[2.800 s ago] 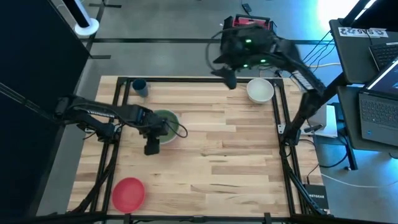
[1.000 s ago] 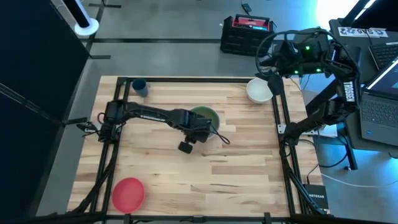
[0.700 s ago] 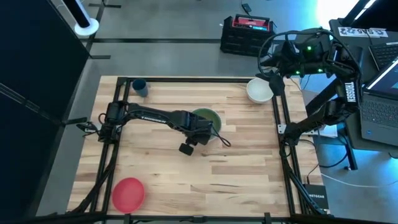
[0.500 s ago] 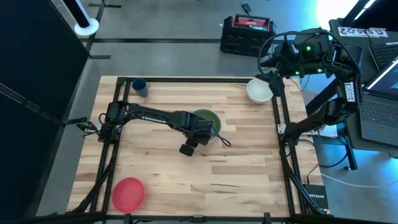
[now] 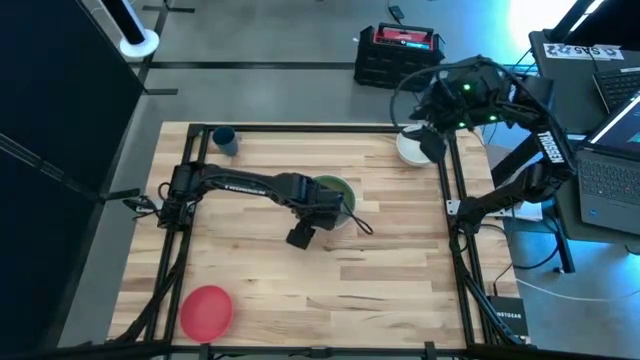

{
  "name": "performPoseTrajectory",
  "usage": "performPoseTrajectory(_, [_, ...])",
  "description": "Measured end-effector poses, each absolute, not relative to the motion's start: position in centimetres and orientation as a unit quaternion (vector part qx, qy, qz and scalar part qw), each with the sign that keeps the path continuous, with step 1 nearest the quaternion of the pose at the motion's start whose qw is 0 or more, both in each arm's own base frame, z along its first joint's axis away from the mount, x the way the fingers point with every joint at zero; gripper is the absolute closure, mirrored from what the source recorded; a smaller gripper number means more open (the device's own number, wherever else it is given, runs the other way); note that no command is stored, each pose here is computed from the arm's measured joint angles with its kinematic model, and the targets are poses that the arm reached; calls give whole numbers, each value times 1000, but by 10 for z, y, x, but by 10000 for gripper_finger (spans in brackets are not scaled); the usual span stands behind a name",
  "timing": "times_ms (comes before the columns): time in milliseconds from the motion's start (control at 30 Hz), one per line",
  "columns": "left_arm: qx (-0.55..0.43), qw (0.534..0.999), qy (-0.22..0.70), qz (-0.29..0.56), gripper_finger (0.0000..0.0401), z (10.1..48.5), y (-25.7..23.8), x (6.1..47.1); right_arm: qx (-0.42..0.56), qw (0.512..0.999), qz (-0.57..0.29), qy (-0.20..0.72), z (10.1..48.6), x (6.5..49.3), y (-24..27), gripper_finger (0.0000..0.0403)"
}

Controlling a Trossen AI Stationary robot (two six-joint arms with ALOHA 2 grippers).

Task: Nest bowls inside each other
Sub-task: Move the stacked bowls to the center of the table, then stack the white bowl on top of the green bowl

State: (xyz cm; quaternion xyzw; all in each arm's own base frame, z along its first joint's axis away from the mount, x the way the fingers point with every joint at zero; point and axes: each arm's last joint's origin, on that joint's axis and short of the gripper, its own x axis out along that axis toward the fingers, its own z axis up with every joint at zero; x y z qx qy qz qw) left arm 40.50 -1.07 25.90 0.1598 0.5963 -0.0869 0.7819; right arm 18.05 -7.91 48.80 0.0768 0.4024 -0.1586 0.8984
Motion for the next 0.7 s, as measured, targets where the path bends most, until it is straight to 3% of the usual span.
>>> performPoseTrajectory(300, [151,781,606,-2,205,322,-2,372,92,861,-173,470,425,214,-96,175])
performPoseTrajectory(467, [110,797,591,53,205,359,11,339,117,797,-243,541,361,218,-120,175])
performPoseTrajectory(700, [53,819,556,134,205,405,24,283,213,720,-314,581,283,191,-160,175])
